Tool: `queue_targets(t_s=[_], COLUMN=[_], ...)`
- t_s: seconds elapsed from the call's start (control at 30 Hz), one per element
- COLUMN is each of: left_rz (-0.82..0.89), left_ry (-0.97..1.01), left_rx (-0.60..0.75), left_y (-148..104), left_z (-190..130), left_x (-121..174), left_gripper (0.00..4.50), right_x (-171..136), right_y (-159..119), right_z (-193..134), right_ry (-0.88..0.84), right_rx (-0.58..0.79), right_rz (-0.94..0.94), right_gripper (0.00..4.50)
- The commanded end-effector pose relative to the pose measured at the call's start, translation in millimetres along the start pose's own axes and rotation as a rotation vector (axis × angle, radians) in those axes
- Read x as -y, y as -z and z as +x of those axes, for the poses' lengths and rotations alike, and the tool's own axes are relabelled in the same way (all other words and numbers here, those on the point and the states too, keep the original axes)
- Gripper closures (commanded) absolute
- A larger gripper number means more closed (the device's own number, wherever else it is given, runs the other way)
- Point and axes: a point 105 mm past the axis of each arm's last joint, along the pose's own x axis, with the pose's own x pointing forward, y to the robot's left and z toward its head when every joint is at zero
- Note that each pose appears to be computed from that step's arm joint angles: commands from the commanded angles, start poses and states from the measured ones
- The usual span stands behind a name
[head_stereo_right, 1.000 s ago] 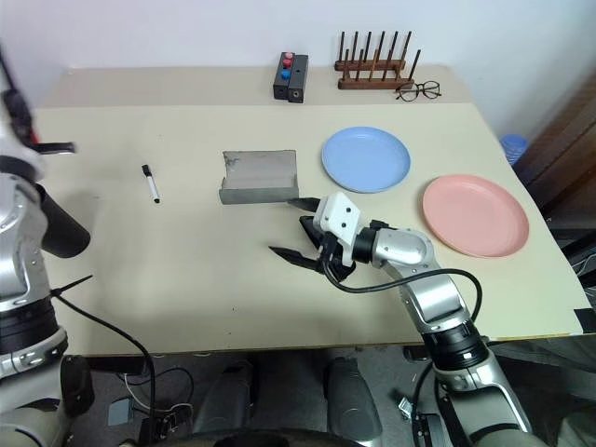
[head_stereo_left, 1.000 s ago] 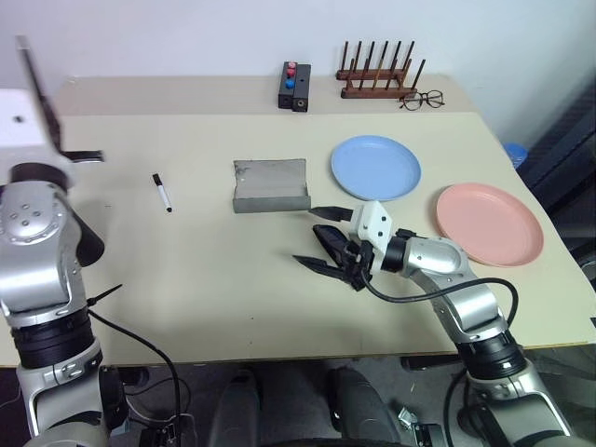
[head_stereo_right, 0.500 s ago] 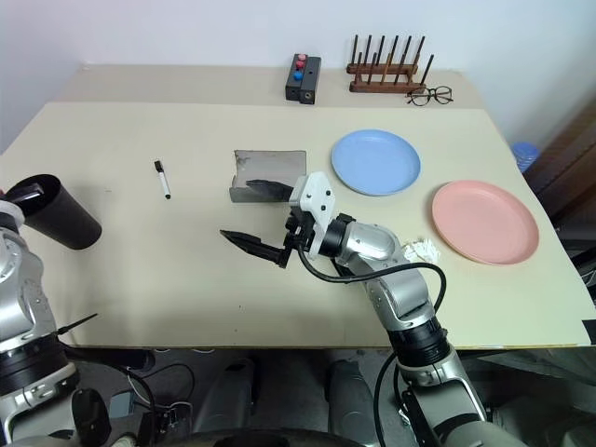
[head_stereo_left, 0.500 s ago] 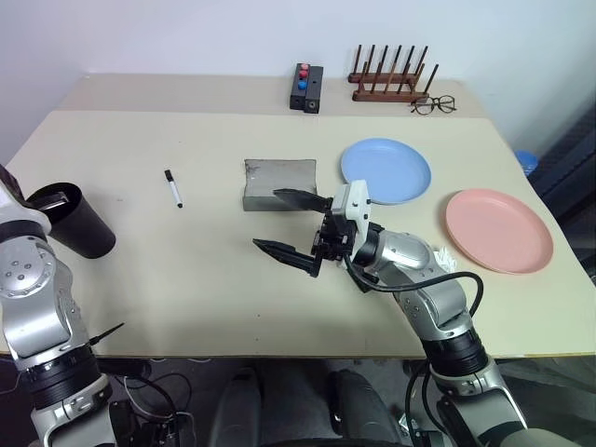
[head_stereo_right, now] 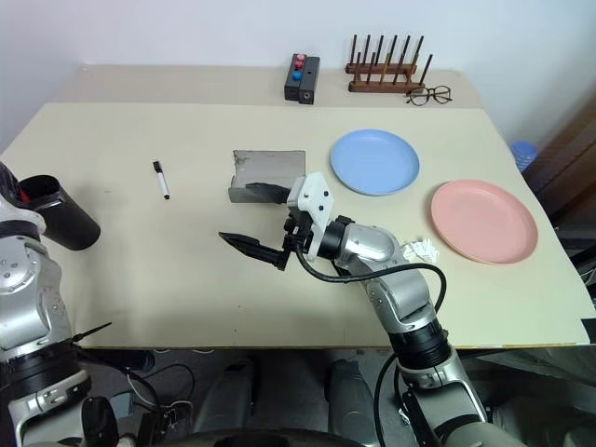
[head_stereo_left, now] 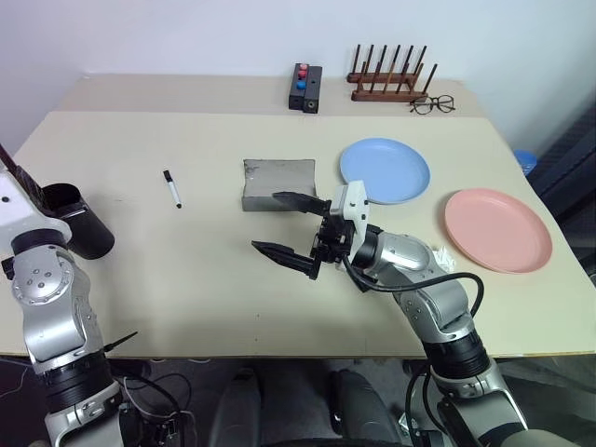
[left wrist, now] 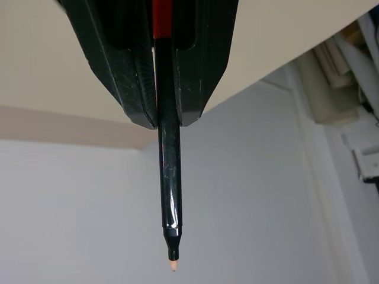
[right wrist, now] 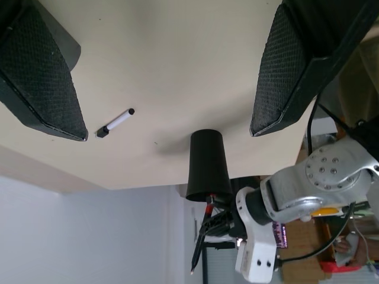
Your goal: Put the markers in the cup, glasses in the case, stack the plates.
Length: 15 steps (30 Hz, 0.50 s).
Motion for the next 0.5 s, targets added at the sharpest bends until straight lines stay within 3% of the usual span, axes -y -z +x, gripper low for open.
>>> queue_targets(t_s=[0.03,0.17,0.2,0.4,0.5], left_rz=[-0.006,-0.008,-0.008,-0.011,-0.053], left_ry=[-0.012,-0.013,-0.013,-0.013,0.018], left_rx=[0.062,0.061,0.061,0.062,0.095], left_y=[-15,-14,-14,-15,-28], left_z=[-1,-3,-3,-3,-1], left_x=[-1,1,2,4,14], left_gripper=[4.43,2.89,2.32,2.32,2.32], right_x=[-6,-5,-5,-5,-5], right_y=[-17,-16,-16,-15,-15], right_z=[2,2,2,2,2], right_ry=[-0.023,-0.030,-0.032,-0.036,-0.036], right_rx=[0.053,0.050,0.049,0.046,0.044], right_rz=[-0.029,-0.022,-0.020,-0.014,-0.013], right_gripper=[0.00,0.00,0.00,0.00,0.00])
